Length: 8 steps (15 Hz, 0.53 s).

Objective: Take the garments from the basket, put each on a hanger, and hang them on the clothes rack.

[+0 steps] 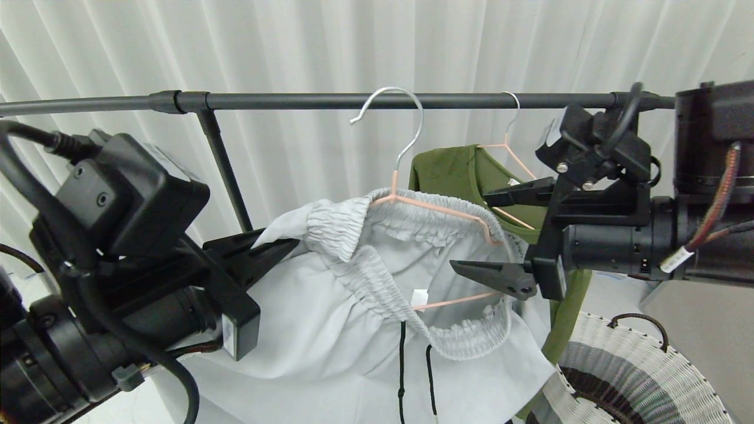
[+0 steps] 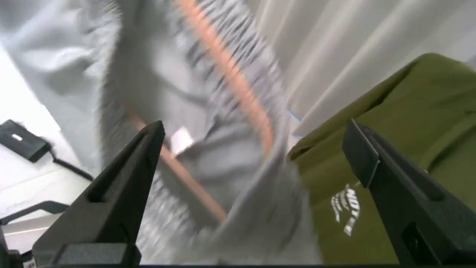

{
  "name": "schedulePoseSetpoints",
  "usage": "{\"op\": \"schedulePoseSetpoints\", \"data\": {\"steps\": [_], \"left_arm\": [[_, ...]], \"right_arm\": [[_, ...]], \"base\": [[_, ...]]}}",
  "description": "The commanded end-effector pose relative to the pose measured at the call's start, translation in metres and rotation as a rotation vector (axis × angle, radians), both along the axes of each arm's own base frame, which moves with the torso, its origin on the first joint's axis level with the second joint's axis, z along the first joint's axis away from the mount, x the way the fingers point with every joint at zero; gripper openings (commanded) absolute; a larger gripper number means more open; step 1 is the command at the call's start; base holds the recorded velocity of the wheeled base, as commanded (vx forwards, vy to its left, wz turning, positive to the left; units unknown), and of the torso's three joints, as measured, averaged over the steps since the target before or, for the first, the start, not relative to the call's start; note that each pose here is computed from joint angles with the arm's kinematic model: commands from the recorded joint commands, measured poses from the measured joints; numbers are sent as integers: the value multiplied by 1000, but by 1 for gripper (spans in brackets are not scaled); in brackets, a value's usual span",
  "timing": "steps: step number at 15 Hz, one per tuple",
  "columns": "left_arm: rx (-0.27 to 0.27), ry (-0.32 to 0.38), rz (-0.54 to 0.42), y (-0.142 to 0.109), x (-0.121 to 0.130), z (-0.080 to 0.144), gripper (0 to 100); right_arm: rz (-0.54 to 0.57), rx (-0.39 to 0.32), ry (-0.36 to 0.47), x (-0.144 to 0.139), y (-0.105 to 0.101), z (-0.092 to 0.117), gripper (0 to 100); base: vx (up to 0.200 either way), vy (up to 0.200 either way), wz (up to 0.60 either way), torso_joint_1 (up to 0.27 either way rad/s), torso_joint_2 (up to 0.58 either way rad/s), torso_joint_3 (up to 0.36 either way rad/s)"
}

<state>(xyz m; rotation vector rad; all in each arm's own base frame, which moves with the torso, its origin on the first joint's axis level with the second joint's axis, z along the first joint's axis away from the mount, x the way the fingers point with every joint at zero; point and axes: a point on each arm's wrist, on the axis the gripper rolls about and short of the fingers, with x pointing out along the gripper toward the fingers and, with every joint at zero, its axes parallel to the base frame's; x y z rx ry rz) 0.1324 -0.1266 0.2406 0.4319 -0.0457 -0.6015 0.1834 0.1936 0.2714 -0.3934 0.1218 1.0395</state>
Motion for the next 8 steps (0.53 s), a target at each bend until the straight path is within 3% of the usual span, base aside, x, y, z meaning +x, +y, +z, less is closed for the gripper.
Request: {"op": "schedulePoseSetpoints", "data": {"steps": [1,8], "left_arm": [[5,-3,-18,2,-6,-2,0],[-17,-26,-23,0,-6,-3,0]], "right_arm": [[0,-25,31,12,13,-11,100],[20,-27,84,13,22,-18,100]], "base": [[0,0,0,0,0,0],[0,0,0,0,0,0]]}}
